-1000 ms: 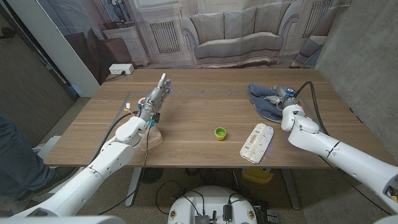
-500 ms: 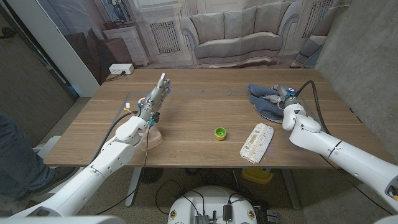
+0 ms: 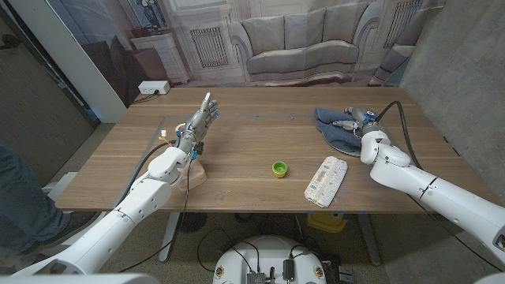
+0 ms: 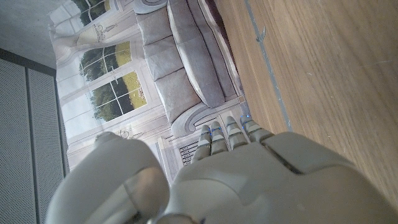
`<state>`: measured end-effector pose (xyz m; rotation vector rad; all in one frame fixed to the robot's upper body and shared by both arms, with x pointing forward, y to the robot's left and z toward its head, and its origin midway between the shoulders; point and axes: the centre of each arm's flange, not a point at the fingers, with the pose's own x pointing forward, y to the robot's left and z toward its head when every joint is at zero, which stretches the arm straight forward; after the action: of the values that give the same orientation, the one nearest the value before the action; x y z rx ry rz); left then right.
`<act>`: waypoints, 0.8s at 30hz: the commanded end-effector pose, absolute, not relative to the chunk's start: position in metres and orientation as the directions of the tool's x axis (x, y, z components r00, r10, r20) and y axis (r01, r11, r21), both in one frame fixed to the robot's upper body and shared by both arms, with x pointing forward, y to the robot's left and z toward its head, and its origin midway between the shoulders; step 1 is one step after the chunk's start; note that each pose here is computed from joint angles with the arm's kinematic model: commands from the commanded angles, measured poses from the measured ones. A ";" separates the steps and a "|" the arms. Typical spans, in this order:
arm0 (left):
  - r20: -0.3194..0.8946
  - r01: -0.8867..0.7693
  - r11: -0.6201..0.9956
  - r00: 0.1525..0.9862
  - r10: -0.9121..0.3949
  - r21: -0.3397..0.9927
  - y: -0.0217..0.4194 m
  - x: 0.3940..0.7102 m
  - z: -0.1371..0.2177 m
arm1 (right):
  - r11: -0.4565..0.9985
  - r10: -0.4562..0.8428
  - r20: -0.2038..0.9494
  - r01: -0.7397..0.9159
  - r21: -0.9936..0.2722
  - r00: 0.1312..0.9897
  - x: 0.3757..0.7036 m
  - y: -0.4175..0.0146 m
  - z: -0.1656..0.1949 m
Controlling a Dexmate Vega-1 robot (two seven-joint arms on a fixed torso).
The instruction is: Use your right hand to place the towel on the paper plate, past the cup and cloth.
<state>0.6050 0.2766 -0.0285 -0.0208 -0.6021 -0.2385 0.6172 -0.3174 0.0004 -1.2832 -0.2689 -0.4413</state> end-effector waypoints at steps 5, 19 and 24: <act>0.561 0.231 0.972 0.799 -0.218 0.048 0.277 0.607 -0.029 | 0.230 -0.156 0.407 0.434 -0.871 0.900 0.617 -0.319 0.000; 0.559 0.233 0.971 0.800 -0.219 0.048 0.278 0.606 -0.030 | 0.253 -0.141 0.388 0.412 -0.875 0.911 0.613 -0.319 0.001; 0.561 0.233 0.971 0.798 -0.220 0.049 0.279 0.606 -0.030 | 0.259 -0.134 0.378 0.400 -0.879 0.916 0.611 -0.319 0.003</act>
<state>0.6062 0.2771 -0.0293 -0.0236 -0.5986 -0.2425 0.6143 -0.3186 0.0014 -1.2696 -0.2522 -0.3960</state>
